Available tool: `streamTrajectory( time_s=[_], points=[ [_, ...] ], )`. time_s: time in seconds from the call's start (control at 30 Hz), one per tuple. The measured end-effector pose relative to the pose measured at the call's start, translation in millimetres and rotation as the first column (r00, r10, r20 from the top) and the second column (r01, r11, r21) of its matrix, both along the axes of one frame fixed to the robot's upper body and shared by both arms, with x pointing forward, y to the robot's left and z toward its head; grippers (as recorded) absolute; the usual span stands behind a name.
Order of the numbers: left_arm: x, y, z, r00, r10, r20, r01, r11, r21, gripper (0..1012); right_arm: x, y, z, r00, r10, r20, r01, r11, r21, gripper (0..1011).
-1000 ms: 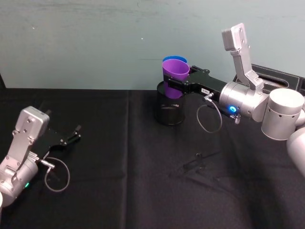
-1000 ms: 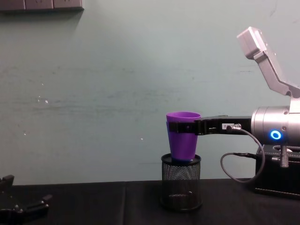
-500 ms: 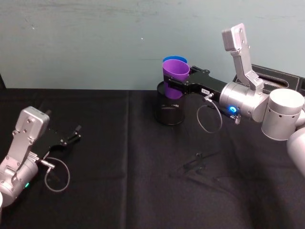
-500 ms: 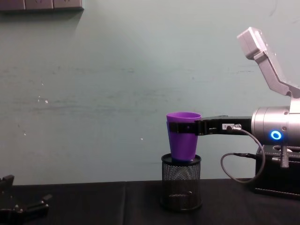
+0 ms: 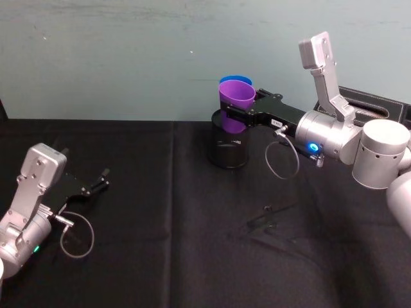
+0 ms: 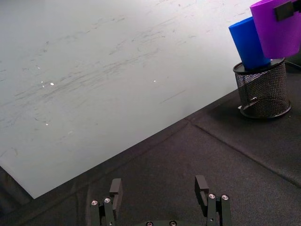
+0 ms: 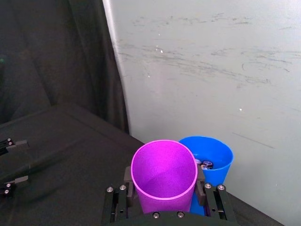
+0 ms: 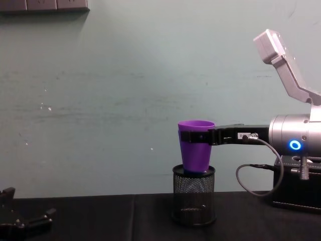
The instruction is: Pick up one cup with a gripper and tap it against the other cup.
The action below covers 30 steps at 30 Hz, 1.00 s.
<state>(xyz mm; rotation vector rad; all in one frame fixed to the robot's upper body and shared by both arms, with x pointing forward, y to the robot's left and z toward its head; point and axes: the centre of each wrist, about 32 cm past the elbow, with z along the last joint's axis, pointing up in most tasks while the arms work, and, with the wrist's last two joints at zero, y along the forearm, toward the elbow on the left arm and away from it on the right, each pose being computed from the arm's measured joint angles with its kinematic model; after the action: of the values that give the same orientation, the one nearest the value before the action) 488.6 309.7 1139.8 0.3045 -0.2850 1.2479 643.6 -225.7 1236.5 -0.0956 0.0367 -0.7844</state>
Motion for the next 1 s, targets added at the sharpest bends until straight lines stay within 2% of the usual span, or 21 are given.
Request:
streamTrajectory(
  time_s=[1.0],
  points=[
    [0.0,0.0,0.0,1.0000,0.000,0.000,0.000,1.0000,0.000,1011,0.0,0.0,0.0,1.000,0.000,0.000,0.000,1.000,0.001,736]
  ],
)
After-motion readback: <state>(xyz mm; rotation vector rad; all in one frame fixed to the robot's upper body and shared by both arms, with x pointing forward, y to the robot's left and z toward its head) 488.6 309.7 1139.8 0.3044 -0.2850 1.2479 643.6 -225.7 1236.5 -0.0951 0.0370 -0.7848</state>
